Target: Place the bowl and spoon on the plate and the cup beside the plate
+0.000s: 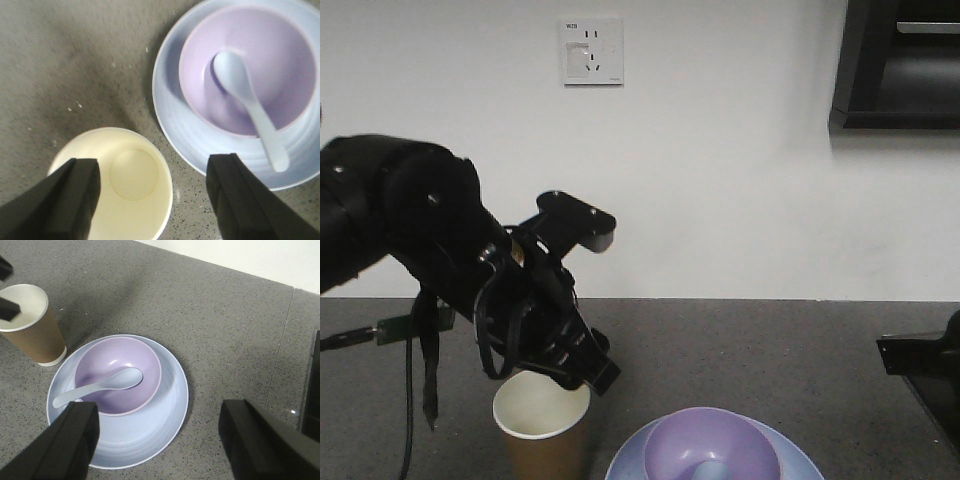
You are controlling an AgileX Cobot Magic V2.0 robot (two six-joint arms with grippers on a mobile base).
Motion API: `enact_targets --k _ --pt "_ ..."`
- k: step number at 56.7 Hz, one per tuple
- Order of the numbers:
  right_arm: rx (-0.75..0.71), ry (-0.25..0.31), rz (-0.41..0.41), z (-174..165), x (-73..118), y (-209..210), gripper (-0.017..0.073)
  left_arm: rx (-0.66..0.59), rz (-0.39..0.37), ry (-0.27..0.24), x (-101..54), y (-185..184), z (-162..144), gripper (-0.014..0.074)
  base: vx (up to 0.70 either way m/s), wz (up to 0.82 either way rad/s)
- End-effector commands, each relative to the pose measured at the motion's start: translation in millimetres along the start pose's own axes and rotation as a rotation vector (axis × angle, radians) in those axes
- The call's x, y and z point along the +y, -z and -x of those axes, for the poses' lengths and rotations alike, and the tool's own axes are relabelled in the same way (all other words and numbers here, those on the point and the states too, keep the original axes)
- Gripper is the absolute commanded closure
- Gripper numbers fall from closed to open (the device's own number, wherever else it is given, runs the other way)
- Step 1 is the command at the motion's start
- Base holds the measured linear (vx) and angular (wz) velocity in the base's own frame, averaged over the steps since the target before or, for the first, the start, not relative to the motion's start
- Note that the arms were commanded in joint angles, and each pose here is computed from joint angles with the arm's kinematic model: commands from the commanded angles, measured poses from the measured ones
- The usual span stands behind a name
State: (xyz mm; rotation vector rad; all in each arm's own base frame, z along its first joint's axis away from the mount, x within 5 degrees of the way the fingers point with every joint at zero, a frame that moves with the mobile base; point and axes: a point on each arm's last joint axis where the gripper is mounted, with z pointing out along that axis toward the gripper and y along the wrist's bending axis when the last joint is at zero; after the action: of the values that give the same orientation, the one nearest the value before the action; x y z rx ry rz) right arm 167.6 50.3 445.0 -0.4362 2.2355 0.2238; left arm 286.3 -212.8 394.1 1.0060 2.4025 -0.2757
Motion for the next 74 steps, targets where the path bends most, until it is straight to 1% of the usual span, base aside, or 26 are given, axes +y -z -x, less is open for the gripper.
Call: enact_targets --k 1,3,5,9,10,11,12,14,15,16,19,24,26,27,31,34,40,47,51,56,61,74 --pt "-0.115 0.004 -0.018 11 -0.3 14 0.0013 -0.172 0.035 -0.010 -4.1 58 9 0.0062 0.00 0.00" --pt "-0.116 0.004 -0.018 11 -0.3 14 0.0015 -0.195 0.045 -0.013 -4.5 70 8 0.0100 0.00 0.00" --pt "-0.119 0.004 -0.019 11 -0.3 14 0.0020 -0.223 0.053 -0.010 -5.3 83 7 0.0158 0.00 0.00" --pt "-0.123 0.004 -0.019 11 -0.4 14 0.0056 -0.290 0.075 0.003 -6.4 106 3 0.0326 0.00 0.00" --pt "-0.125 0.004 -0.020 11 -0.3 15 0.0068 -0.306 0.088 0.007 -5.9 111 2 0.0388 0.00 0.00" --pt "-0.130 0.005 -0.021 12 -0.3 15 0.0090 -0.323 0.098 0.011 -5.9 117 0 0.0430 0.00 0.00" --pt "-0.133 0.005 -0.021 12 -0.3 15 0.0108 -0.336 0.110 0.017 -5.3 121 -1 0.0495 0.00 0.00" --pt "-0.140 0.005 -0.022 12 -0.4 15 0.0174 -0.362 0.125 0.023 -5.5 131 -5 0.0579 0.00 0.00" --pt "-0.146 0.005 -0.023 13 -0.5 15 0.0202 -0.380 0.127 0.027 -6.1 137 -6 0.0603 0.00 0.00" --pt "-0.149 0.005 -0.024 13 -0.6 15 0.0230 -0.395 0.135 0.031 -5.9 140 -7 0.0603 0.00 0.00" --pt "-0.163 0.006 -0.026 14 -0.7 16 0.0360 -0.438 0.137 0.035 -8.0 151 -14 0.0602 0.00 0.00" --pt "-0.207 0.012 -0.019 9 1.1 17 0.0575 -0.497 0.110 0.047 -13.5 159 -30 0.0601 0.00 0.00" --pt "-0.244 0.013 -0.016 6 2.1 18 0.0575 -0.521 0.100 0.050 -15.8 159 -39 0.0601 0.00 0.00" --pt "-0.263 0.010 -0.015 2 2.7 18 0.0574 -0.541 0.100 0.051 -17.1 163 -44 0.0601 0.00 0.00" --pt "-0.339 0.015 -0.022 -11 4.3 20 0.0573 -0.590 0.104 0.056 -20.0 160 -66 0.0600 0.00 0.00" --pt "-0.362 0.015 -0.026 -29 5.0 14 0.0572 -0.630 0.107 0.062 -22.3 155 -86 0.0600 0.00 0.00" --pt "-0.466 0.021 -0.057 -58 6.5 18 0.0571 -0.688 0.106 0.080 -26.8 143 -124 0.0600 0.00 0.00" --pt "-0.556 0.016 -0.087 -94 8.0 18 0.0571 -0.723 0.074 0.131 -32.7 127 -164 0.0600 0.00 0.00" --pt "-0.603 0.014 -0.101 -109 8.4 18 0.0571 -0.742 0.065 0.147 -35.0 120 -181 0.0600 0.00 0.00" --pt "-0.652 0.011 -0.115 -123 8.5 17 0.0571 -0.764 0.063 0.152 -36.9 116 -196 0.0600 0.00 0.00" --pt "-0.657 0.009 -0.116 -132 8.9 14 0.0571 -0.761 0.063 0.152 -38.0 113 -205 0.0600 0.00 0.00" --pt "-0.618 0.007 -0.107 -137 9.5 10 0.0571 -0.739 0.061 0.152 -38.4 112 -208 0.0600 0.00 0.00"
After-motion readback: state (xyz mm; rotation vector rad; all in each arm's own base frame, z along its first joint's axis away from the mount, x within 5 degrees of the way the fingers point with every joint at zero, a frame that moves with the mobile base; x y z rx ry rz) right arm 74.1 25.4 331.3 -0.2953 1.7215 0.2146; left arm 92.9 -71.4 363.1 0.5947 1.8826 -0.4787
